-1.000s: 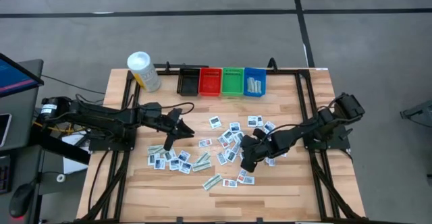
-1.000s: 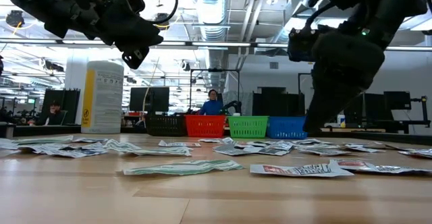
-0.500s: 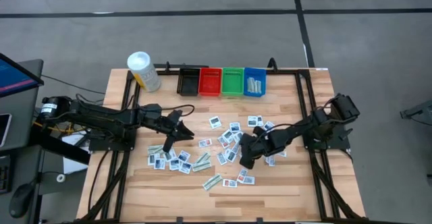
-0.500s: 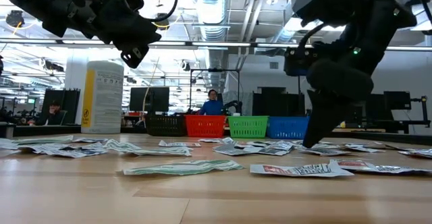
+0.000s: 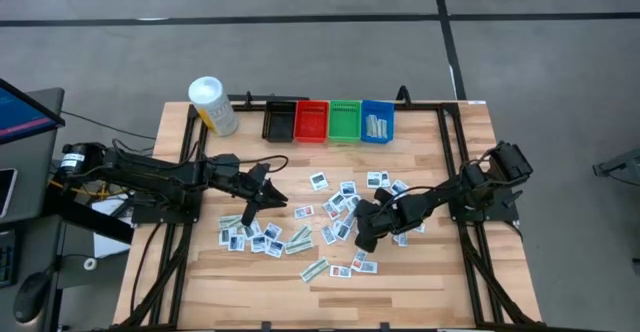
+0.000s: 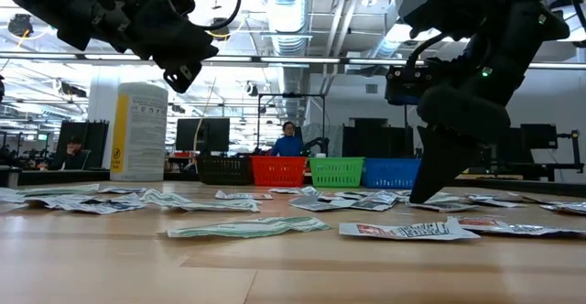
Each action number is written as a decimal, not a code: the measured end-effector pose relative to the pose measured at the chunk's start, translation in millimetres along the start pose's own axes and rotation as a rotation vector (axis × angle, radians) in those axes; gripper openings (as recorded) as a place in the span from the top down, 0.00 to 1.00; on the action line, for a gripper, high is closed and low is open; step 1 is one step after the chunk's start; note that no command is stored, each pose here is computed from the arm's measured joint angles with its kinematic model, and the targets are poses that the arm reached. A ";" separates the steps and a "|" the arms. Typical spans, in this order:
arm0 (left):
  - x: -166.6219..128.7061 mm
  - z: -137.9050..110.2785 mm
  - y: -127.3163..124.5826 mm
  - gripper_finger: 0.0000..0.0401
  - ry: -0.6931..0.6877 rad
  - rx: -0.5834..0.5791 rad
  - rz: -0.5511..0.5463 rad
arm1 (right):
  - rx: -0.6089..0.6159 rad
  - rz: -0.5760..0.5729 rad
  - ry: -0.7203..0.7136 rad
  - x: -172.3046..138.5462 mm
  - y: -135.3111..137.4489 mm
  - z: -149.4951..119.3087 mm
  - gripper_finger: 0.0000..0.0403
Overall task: Pick & Place First Aid Supplies
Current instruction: Put the bandage pack into the blue bin
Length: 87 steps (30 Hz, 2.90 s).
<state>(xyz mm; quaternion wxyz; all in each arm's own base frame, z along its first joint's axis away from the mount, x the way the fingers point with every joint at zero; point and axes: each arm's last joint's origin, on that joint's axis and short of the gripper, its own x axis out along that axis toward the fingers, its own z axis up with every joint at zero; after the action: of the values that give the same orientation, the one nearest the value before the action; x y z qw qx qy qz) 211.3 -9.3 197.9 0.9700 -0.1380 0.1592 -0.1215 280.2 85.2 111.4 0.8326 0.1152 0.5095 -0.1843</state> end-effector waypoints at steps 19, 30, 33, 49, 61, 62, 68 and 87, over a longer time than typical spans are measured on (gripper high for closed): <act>0.0 -0.6 0.1 0.81 0.006 0.000 0.001 | 0.043 0.018 0.023 0.6 0.3 -1.2 1.00; 0.0 -0.9 0.2 0.81 0.009 -0.001 0.002 | -0.058 -0.039 0.122 -15.3 7.8 14.2 1.00; 0.0 -0.9 0.2 0.81 0.009 -0.001 0.002 | -0.084 -0.066 0.153 -21.8 8.4 18.1 1.00; 0.0 -0.9 0.2 0.81 0.009 0.000 0.002 | -0.192 -0.070 0.137 -44.7 16.5 47.2 1.00; 0.0 -0.8 0.7 0.81 0.006 -0.001 0.013 | -0.283 -0.084 0.114 -47.0 -6.5 84.4 1.00; 0.0 -0.8 0.8 0.81 0.005 0.000 0.019 | -0.296 -0.086 0.112 -46.9 -9.8 88.3 1.00; -0.4 -0.1 3.5 0.81 -0.009 -0.002 0.076 | -0.358 -0.109 0.091 -46.7 -37.1 116.5 1.00; -12.2 7.5 36.8 0.81 -0.073 -0.051 0.290 | -0.324 -0.245 0.120 -42.3 -174.8 169.4 1.00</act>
<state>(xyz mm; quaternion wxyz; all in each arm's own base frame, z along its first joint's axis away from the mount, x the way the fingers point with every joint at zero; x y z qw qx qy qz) 209.8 30.1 196.8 0.9786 -0.1425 0.1453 0.0292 325.0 -129.4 225.3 0.7797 -0.0724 0.5913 -0.1928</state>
